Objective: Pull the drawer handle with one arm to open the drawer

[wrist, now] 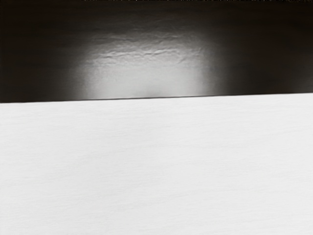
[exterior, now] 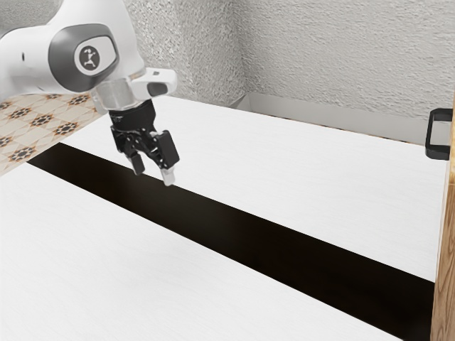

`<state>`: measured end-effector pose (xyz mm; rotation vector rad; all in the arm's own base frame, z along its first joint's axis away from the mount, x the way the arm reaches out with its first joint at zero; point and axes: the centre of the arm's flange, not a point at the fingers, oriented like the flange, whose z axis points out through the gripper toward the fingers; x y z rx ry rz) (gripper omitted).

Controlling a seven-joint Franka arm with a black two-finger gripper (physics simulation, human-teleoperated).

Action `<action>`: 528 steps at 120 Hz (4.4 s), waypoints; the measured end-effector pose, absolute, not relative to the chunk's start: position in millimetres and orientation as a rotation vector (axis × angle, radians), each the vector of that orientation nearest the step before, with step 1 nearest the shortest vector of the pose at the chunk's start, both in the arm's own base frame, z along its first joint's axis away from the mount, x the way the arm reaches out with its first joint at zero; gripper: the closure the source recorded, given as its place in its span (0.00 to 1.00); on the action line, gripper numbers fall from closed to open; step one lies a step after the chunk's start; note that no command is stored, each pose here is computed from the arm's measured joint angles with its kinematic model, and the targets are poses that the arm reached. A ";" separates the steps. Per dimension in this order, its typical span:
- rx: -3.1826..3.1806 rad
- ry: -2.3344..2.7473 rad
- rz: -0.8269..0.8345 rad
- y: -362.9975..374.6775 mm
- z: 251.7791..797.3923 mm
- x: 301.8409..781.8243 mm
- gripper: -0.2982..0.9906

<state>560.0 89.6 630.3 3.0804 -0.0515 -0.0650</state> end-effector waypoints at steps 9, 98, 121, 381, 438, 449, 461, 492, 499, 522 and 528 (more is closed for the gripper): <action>3.082 -0.047 -0.064 88.8 630.9 560.1 0.23; 3.009 0.078 0.199 -14.0 675.1 623.0 0.23; 2.909 0.219 0.328 -58.7 679.2 637.9 0.23; 2.522 0.646 0.317 -242.6 645.7 692.3 0.25; 2.597 0.647 0.312 -221.1 650.2 690.2 0.35; 2.609 0.661 0.305 -208.7 650.4 691.6 0.35; 2.617 0.670 0.293 -195.3 650.4 693.2 0.35; 2.620 0.694 0.250 -150.0 649.3 698.7 0.34; 2.621 0.697 0.239 -139.4 649.0 699.5 0.34; 2.630 0.705 0.206 -106.9 647.2 700.9 0.34; 2.635 0.704 0.196 -100.8 646.7 700.5 0.34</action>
